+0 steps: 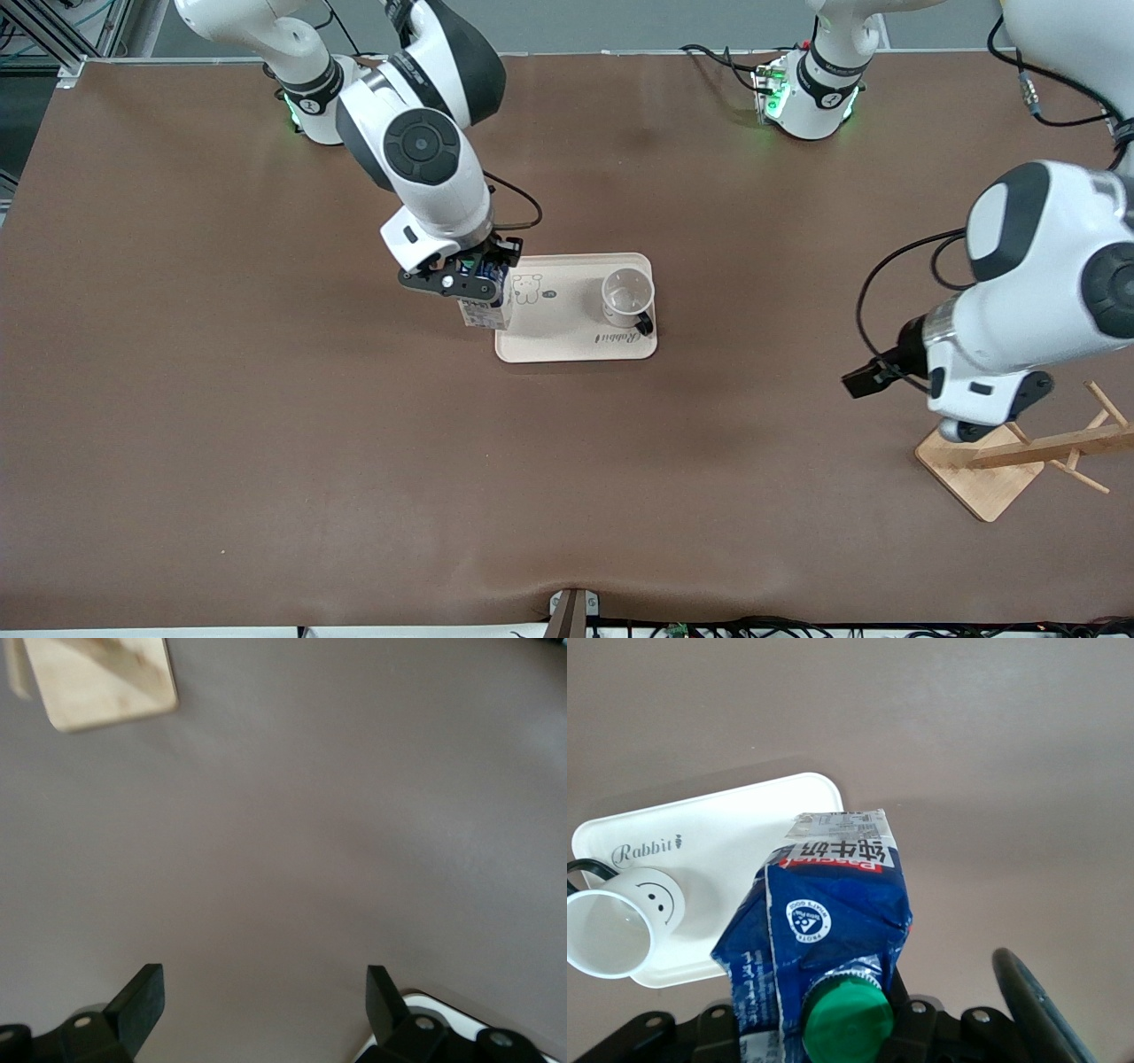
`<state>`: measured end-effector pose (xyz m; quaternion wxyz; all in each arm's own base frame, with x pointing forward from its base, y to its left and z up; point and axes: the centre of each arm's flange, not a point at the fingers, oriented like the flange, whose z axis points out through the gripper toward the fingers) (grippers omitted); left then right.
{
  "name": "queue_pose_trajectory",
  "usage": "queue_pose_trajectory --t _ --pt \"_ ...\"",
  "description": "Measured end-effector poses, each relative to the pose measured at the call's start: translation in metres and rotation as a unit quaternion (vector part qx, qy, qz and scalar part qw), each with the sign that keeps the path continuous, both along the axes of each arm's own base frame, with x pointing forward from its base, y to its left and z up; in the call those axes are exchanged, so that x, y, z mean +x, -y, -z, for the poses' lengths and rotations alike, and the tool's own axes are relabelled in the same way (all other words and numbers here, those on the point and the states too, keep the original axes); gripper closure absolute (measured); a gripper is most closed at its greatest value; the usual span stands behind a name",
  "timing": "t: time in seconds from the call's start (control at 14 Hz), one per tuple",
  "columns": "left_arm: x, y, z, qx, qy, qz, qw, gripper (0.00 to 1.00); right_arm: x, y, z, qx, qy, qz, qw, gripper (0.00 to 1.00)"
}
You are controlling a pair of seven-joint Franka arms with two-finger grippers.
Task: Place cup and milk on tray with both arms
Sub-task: 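Carry the carton toward the tray while the left gripper withdraws, then lower the milk carton onto the tray beside the mug with the right gripper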
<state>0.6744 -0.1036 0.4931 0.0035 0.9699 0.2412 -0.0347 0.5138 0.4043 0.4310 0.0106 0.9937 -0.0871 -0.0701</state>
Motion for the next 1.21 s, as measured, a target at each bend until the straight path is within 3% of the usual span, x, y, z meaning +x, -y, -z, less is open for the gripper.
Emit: queue_pose_trajectory --t 0.14,0.36,0.64,1.21 --pt "-0.006 -0.032 -0.025 0.003 0.008 0.028 1.000 0.00 -0.004 -0.015 0.014 0.002 0.003 -0.010 1.000 0.50" --pt "-0.033 -0.066 -0.064 0.012 -0.019 0.082 0.996 0.00 -0.012 -0.044 0.037 0.013 0.017 -0.034 0.999 0.50" --pt "-0.068 -0.074 -0.100 0.034 -0.039 0.158 0.986 0.00 -0.013 -0.047 0.052 0.011 0.011 -0.061 0.998 0.50" --pt "-0.123 -0.060 -0.132 0.031 0.004 0.164 0.986 0.00 -0.024 -0.059 0.077 0.000 -0.004 -0.080 0.997 0.50"
